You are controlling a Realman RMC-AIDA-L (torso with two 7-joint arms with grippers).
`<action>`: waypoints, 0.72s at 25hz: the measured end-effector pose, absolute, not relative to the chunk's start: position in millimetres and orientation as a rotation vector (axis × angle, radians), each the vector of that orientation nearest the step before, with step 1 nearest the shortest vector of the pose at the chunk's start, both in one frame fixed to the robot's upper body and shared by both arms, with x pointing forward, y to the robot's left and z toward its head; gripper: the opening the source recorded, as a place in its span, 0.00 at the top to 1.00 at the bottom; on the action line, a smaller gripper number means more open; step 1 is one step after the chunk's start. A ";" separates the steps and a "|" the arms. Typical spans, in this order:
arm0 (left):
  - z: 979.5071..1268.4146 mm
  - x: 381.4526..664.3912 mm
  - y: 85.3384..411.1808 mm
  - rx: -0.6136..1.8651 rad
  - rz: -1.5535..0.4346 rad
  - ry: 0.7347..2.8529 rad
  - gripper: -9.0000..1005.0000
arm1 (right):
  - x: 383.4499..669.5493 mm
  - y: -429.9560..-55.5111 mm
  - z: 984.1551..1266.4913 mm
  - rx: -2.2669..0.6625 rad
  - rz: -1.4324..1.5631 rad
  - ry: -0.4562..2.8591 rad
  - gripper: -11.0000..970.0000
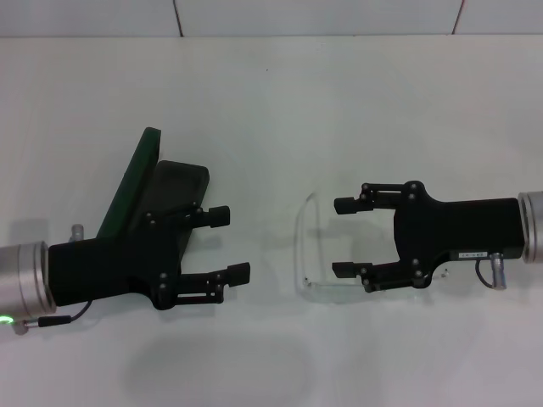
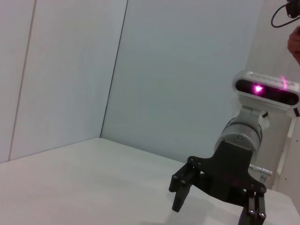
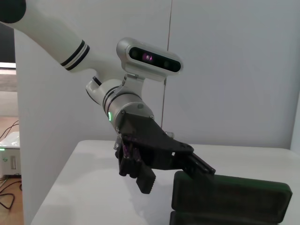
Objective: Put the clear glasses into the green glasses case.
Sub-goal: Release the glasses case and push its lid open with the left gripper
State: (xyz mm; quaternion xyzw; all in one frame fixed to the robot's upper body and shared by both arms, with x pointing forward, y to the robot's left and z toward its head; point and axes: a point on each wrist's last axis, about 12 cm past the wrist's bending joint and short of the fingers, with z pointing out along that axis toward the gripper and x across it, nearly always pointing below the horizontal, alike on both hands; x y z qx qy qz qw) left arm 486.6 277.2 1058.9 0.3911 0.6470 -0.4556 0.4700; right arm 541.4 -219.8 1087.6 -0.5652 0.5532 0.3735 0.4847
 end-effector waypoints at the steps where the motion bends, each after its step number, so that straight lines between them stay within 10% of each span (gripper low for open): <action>1: 1058.8 486.4 277.3 0.958 -1.117 1.586 0.12 | 541.2 -219.9 1087.6 -1.376 0.910 1.347 0.22; 18: 1073.6 491.9 293.5 0.872 -1.106 1.608 0.12 | 537.8 -221.4 1087.3 -1.361 0.927 1.341 0.22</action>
